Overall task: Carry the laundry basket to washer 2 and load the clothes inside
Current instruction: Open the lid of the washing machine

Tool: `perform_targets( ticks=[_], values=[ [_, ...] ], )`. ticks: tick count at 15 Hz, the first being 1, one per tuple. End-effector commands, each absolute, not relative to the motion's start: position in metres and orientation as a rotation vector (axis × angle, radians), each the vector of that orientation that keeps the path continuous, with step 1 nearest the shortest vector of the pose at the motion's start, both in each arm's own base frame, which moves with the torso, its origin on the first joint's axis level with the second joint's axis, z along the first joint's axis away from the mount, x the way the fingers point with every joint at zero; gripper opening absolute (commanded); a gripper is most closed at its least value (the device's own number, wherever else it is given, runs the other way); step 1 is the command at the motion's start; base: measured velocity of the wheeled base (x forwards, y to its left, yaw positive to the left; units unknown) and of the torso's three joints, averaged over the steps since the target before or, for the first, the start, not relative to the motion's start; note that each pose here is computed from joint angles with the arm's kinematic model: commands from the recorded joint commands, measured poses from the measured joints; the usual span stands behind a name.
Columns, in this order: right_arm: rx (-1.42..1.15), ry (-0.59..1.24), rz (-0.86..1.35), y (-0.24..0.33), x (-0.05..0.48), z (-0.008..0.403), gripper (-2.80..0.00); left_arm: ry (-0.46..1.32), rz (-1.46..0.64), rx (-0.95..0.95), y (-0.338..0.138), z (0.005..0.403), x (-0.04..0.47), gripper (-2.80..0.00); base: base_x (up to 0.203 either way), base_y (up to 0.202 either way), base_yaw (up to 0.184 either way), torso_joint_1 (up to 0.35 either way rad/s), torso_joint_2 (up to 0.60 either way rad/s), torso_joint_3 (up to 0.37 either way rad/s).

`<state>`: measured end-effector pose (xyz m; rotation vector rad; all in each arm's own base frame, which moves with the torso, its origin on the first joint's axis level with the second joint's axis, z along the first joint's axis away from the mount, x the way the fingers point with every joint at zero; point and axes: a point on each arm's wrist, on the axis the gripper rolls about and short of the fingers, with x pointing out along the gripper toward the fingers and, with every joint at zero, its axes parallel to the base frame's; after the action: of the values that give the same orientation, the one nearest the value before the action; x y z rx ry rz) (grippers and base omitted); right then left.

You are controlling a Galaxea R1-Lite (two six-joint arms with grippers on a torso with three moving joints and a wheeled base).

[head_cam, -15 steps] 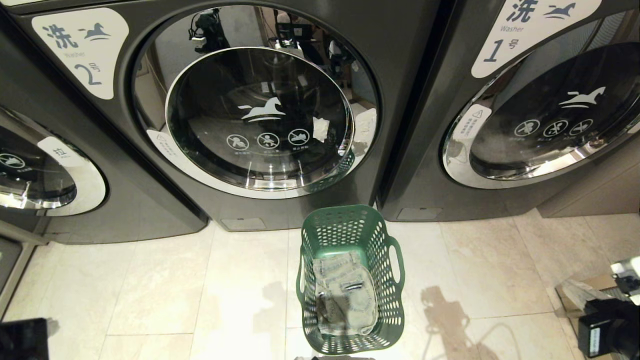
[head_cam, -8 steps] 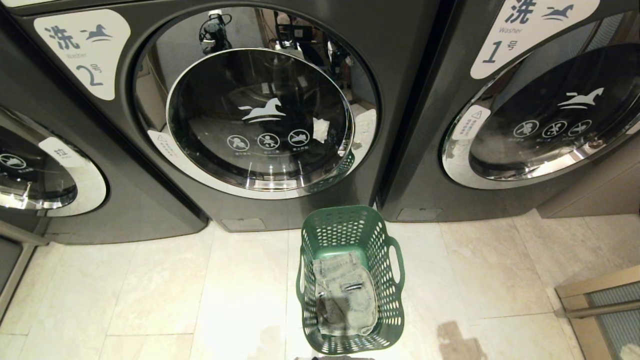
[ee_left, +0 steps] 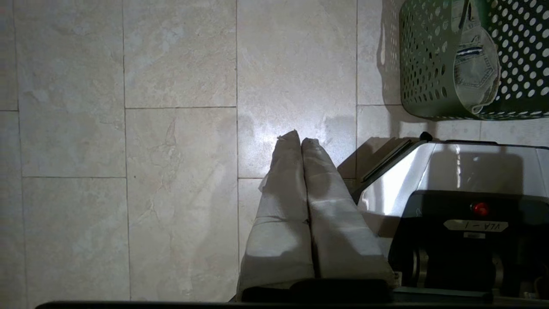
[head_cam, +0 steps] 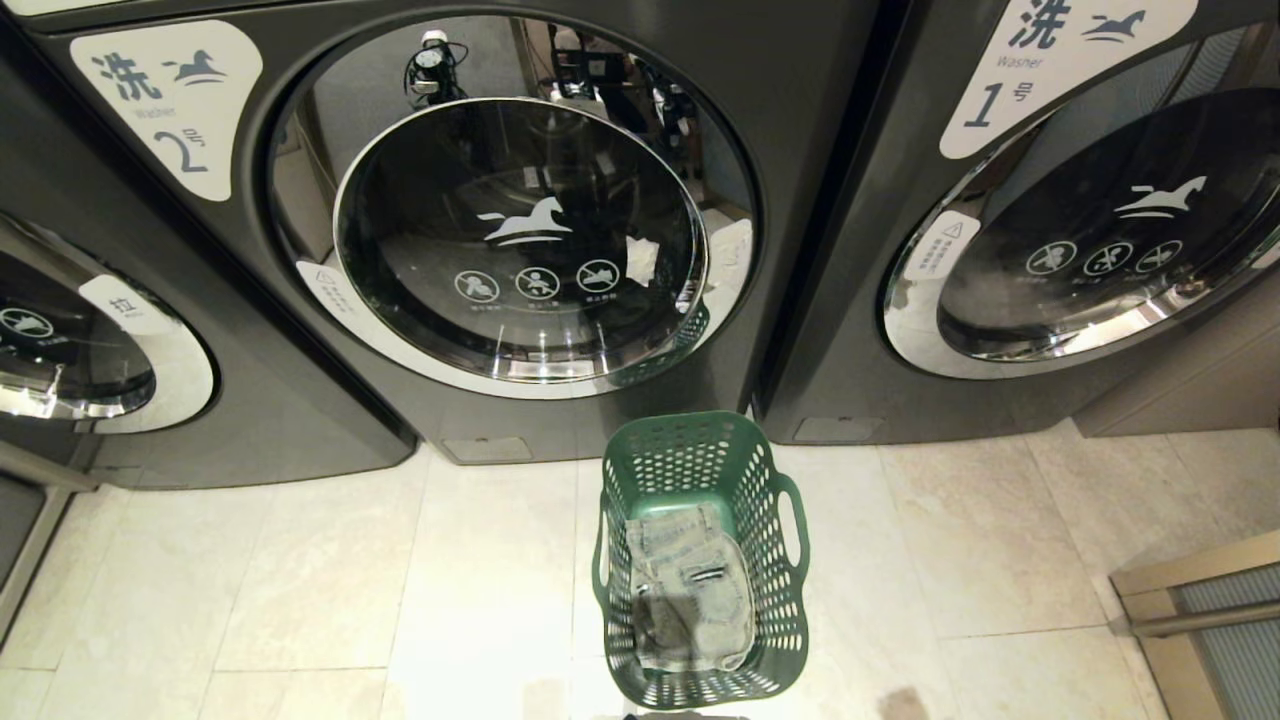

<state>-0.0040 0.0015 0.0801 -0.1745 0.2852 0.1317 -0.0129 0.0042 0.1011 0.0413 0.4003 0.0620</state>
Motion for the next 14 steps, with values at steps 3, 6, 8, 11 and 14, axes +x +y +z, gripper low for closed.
perform_targets(
  ticks=[3, 6, 8, 11, 14],
  values=[
    [-0.171, 0.286, 0.052, 0.002, -0.005, 0.079, -2.8, 0.375, 0.108, 0.119, 0.002, 0.091, -0.019, -2.8, 0.0, 0.0, 0.0, 0.0, 0.0, 0.0],
    [-0.173, 0.221, 0.066, 0.002, -0.01, 0.079, -2.8, 0.331, 0.025, 0.091, 0.0, 0.086, -0.022, -2.8, 0.0, 0.0, 0.0, 0.0, 0.0, 0.0],
    [-0.164, 0.075, 0.066, 0.002, -0.021, 0.076, -2.8, 0.199, -0.022, 0.068, -0.001, 0.079, -0.033, -2.8, 0.0, 0.0, 0.0, 0.0, 0.0, 0.0],
    [-0.133, 0.032, 0.063, 0.001, -0.025, 0.075, -2.8, 0.177, -0.051, 0.049, -0.001, 0.077, -0.034, -2.8, 0.0, 0.0, 0.0, 0.0, 0.0, 0.0],
    [-0.103, 0.033, 0.048, 0.001, -0.025, 0.076, -2.8, 0.178, -0.049, 0.05, -0.001, 0.077, -0.034, -2.8, 0.0, 0.0, 0.0, 0.0, 0.0, 0.0]
  ],
)
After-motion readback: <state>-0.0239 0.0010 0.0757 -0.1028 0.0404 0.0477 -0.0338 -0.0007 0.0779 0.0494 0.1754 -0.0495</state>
